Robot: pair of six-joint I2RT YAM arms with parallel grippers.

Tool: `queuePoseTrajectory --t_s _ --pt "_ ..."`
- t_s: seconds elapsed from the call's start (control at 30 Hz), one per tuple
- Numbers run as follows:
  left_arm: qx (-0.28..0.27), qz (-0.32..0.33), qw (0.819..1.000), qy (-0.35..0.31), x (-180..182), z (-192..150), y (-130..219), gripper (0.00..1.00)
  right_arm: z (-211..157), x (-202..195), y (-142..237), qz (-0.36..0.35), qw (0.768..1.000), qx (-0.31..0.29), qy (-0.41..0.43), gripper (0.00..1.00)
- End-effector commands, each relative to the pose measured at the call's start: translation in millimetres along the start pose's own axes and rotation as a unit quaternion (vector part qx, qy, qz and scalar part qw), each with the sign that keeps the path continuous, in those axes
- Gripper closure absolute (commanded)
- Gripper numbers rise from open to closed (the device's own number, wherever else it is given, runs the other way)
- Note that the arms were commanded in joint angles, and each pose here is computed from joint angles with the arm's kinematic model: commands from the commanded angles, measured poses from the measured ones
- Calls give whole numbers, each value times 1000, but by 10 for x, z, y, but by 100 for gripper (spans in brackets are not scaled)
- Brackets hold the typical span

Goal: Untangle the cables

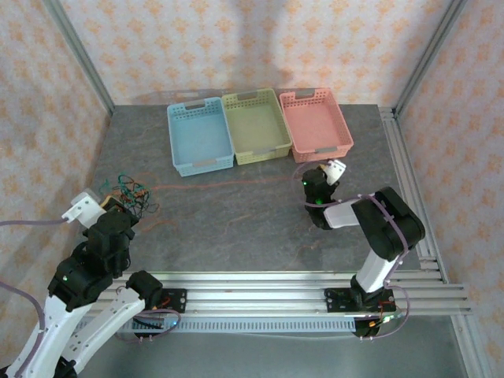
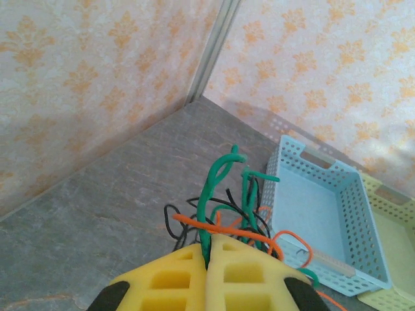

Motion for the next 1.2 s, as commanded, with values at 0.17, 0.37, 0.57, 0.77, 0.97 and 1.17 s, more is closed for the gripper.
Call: queuePoseTrajectory --t_s 0.17,0.37,0.57,0.77,0.97,1.17 --pt "-73 63 995 30 212 65 19 100 69 -267 22 -53 997 -25 -49 100" --pt "-131 90 984 75 444 186 141 100 62 -451 23 -91 991 -38 -85 100" --pt "-142 92 982 88 503 181 158 100 39 -620 -1 -115 985 -42 -120 100" --pt "-29 -46 997 49 14 -99 -43 100 56 -524 -18 -65 992 -29 -106 100" --pt "106 -164 980 -35 -693 -399 -229 100 79 -246 -42 39 997 -13 -67 64" --pt "158 -202 962 -96 -1144 -376 -288 100 205 138 196 133 989 -64 26 51"
Point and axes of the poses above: each hand's point on the last joint's axis, 136 mm out from that joint toward the fingers, its own y axis back along the fingers, its own x axis along the line the jaws close on, z = x × y, the point moved 8 cm from there along y, back along the fingers, and after that the axes turned 7 degrees about y, right-handed, at the moved point
